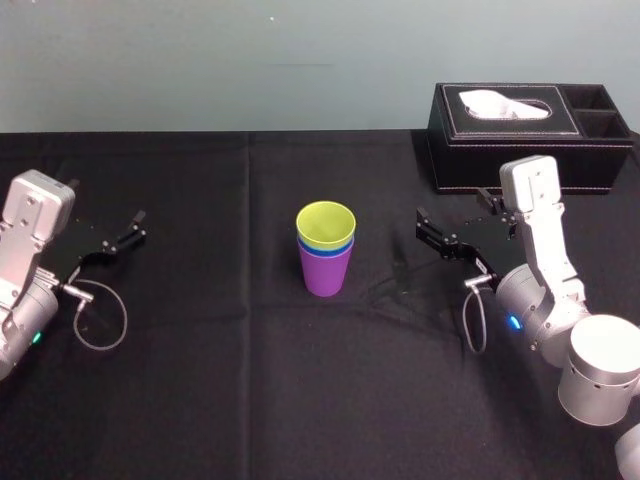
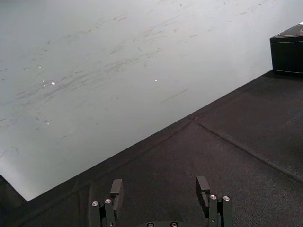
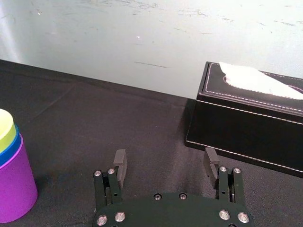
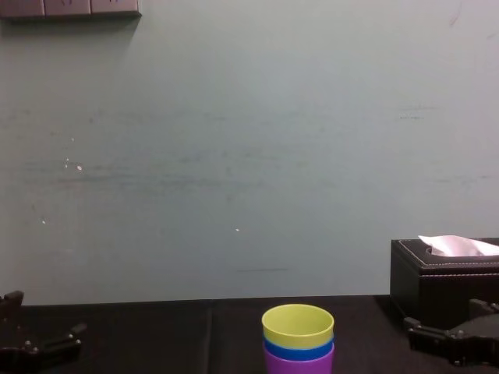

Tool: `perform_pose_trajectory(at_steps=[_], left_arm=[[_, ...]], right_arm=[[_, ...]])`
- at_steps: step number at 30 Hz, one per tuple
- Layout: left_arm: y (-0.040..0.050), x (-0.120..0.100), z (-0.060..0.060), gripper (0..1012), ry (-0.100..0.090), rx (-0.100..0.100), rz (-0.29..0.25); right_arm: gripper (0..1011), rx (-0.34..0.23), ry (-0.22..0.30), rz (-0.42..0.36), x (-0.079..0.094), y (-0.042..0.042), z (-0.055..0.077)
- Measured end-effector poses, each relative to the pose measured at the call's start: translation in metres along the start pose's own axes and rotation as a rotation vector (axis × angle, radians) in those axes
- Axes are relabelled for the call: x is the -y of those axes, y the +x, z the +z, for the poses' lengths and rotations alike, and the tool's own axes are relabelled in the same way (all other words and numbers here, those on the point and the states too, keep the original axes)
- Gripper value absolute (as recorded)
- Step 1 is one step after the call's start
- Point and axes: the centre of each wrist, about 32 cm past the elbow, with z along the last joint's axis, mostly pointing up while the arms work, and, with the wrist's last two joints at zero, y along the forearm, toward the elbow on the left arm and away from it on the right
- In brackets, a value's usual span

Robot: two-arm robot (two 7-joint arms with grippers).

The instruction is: Stack the three plastic cups sequentially using one hand.

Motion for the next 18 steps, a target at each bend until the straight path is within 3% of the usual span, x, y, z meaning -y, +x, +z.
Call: perform_pose_trajectory(at_steps=[18], left_arm=[[0.0,0.0,0.0,1012,0.0,0.0,0.0]], right_arm=[[1003,0.0,0.0,0.0,0.0,0.0,0.0]])
